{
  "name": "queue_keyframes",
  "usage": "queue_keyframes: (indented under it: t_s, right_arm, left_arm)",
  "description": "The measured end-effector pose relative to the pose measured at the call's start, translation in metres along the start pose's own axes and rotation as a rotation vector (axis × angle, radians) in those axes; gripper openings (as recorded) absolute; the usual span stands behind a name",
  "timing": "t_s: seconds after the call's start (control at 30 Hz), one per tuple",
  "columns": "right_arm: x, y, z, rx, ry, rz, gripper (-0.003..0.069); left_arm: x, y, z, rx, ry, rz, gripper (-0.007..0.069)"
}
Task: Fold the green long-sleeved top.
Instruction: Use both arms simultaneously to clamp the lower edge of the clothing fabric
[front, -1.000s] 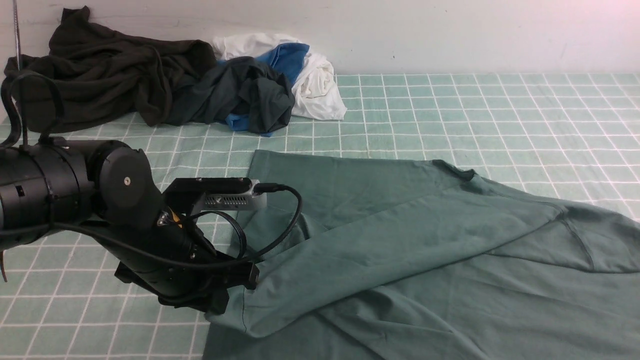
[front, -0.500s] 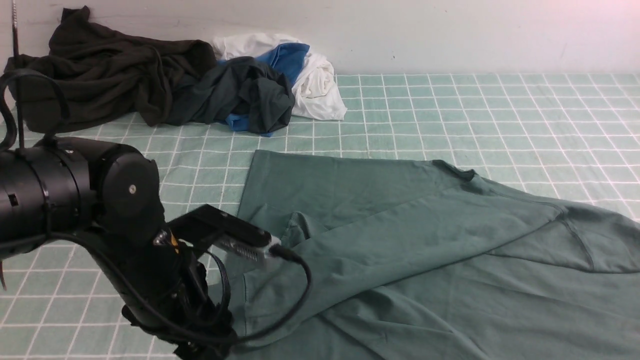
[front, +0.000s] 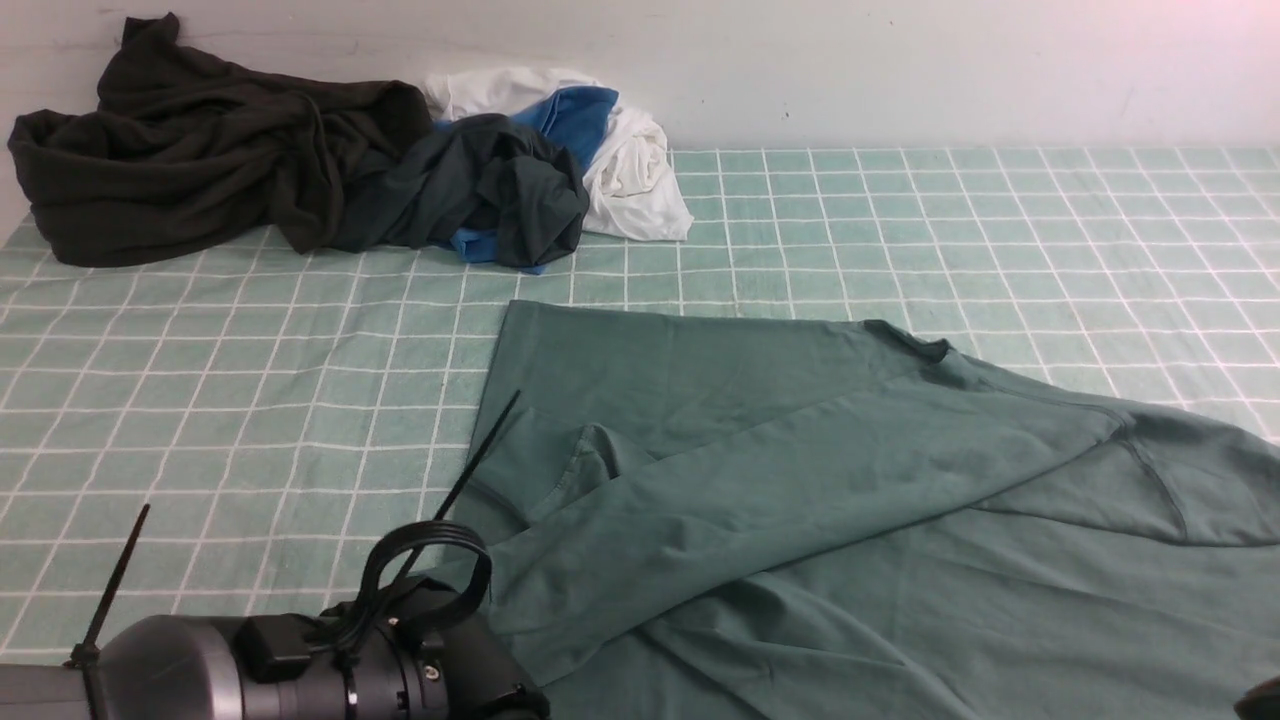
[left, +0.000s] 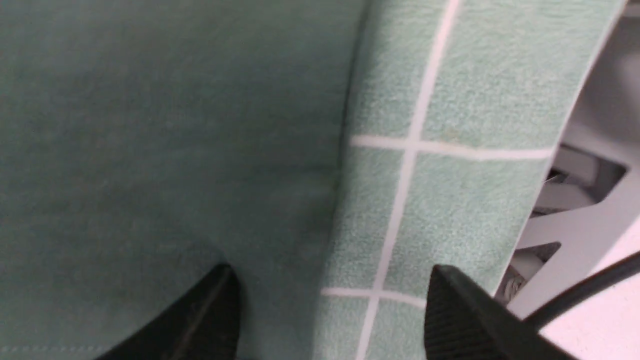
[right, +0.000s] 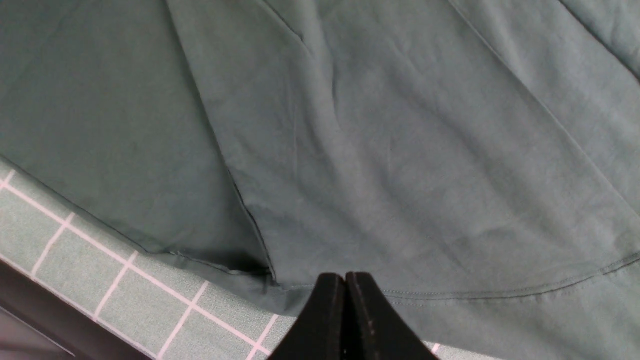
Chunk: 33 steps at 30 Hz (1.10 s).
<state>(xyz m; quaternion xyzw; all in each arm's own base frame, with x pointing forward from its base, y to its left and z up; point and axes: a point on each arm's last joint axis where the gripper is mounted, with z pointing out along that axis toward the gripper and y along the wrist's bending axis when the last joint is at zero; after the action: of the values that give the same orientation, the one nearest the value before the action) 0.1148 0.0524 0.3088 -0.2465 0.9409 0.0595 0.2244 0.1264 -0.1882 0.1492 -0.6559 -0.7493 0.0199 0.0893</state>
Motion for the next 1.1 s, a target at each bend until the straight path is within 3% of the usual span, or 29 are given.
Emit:
queue_keyframes:
  t_s: [0.23, 0.4, 0.6, 0.87, 1.1]
  right_arm:
    - [0.0, 0.0, 0.0, 0.0, 0.001, 0.0, -0.0014]
    - [0.0, 0.0, 0.0, 0.0, 0.001, 0.0, -0.0014]
    - [0.0, 0.0, 0.0, 0.0, 0.001, 0.0, -0.0014]
    - [0.0, 0.0, 0.0, 0.0, -0.002, -0.002, -0.0014]
    - [0.0, 0.003, 0.0, -0.01, -0.002, -0.099, -0.0013]
  left_arm:
    - [-0.001, 0.003, 0.0, -0.053, 0.002, -0.09, 0.0394]
    - [0.001, 0.011, -0.001, -0.143, 0.01, -0.127, 0.0309]
    - [0.0, 0.012, 0.0, -0.151, 0.008, -0.125, 0.0241]
    - [0.001, 0.014, -0.002, -0.168, -0.022, -0.16, 0.0025]
    - [0.016, 0.027, -0.015, -0.169, -0.1, -0.3, 0.0006]
